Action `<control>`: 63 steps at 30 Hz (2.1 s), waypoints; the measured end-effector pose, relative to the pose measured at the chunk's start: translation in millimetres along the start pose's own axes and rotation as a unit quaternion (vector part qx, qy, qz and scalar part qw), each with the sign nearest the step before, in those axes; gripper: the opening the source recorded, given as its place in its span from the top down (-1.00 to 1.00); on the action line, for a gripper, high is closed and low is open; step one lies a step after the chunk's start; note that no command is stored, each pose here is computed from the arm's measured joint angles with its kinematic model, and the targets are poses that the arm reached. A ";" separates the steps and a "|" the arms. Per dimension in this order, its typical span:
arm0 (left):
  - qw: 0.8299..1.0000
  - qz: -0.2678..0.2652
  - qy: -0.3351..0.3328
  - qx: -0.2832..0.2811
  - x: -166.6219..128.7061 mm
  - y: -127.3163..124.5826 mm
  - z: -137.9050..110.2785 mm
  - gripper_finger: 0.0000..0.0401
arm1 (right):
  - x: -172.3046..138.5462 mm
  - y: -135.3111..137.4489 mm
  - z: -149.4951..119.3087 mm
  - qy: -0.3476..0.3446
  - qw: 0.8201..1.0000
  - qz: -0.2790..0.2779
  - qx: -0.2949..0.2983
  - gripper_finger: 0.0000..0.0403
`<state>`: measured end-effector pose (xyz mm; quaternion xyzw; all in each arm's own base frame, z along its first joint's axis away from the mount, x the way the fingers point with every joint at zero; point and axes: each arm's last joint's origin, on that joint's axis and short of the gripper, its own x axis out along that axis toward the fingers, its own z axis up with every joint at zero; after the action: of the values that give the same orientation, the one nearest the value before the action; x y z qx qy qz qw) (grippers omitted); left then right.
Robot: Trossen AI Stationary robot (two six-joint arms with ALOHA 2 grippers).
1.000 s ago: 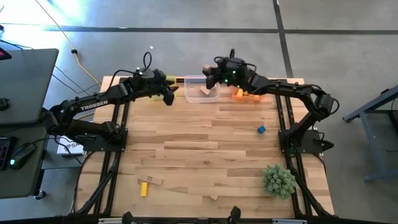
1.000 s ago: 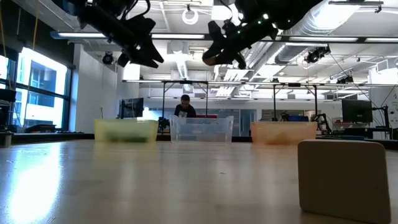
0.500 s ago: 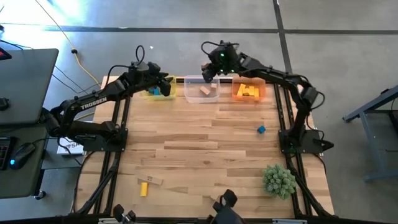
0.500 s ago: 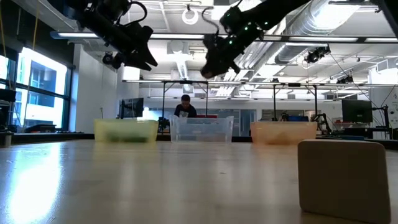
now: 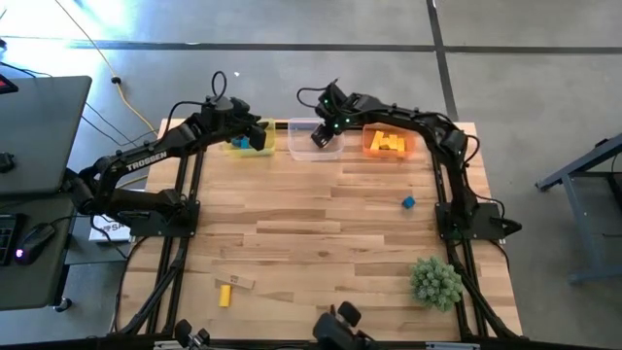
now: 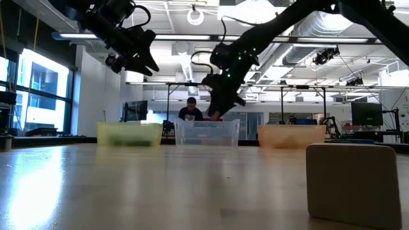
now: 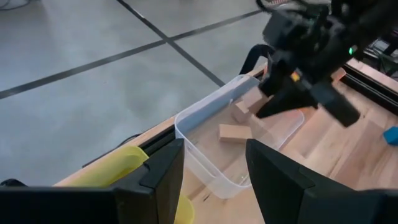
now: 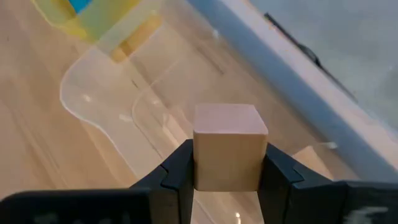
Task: Sort & place blocks by color
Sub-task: Put the brown block into the transparent bin, then put the light brown block into the transparent bin
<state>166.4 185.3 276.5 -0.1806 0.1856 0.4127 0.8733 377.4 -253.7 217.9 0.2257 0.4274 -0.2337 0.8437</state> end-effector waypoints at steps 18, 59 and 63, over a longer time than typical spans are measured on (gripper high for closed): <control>1.000 0.000 0.002 0.002 0.0 0.1 -0.5 0.19 | 29.3 2.3 -15.5 0.054 0.998 -0.013 -0.002 0.46; 0.991 -0.017 0.131 0.034 -5.2 11.8 -22.8 -0.09 | -67.2 100.2 -10.6 -0.056 0.997 -0.020 0.045 -0.04; 0.984 -0.050 0.171 0.033 -11.7 5.8 -30.2 -0.08 | -82.9 109.8 -14.9 -0.065 0.996 -0.040 0.045 -0.04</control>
<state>149.6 167.0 254.9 -0.2281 0.3363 0.3256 0.8537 389.2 -141.7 298.4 0.2302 0.3692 -0.3007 0.8487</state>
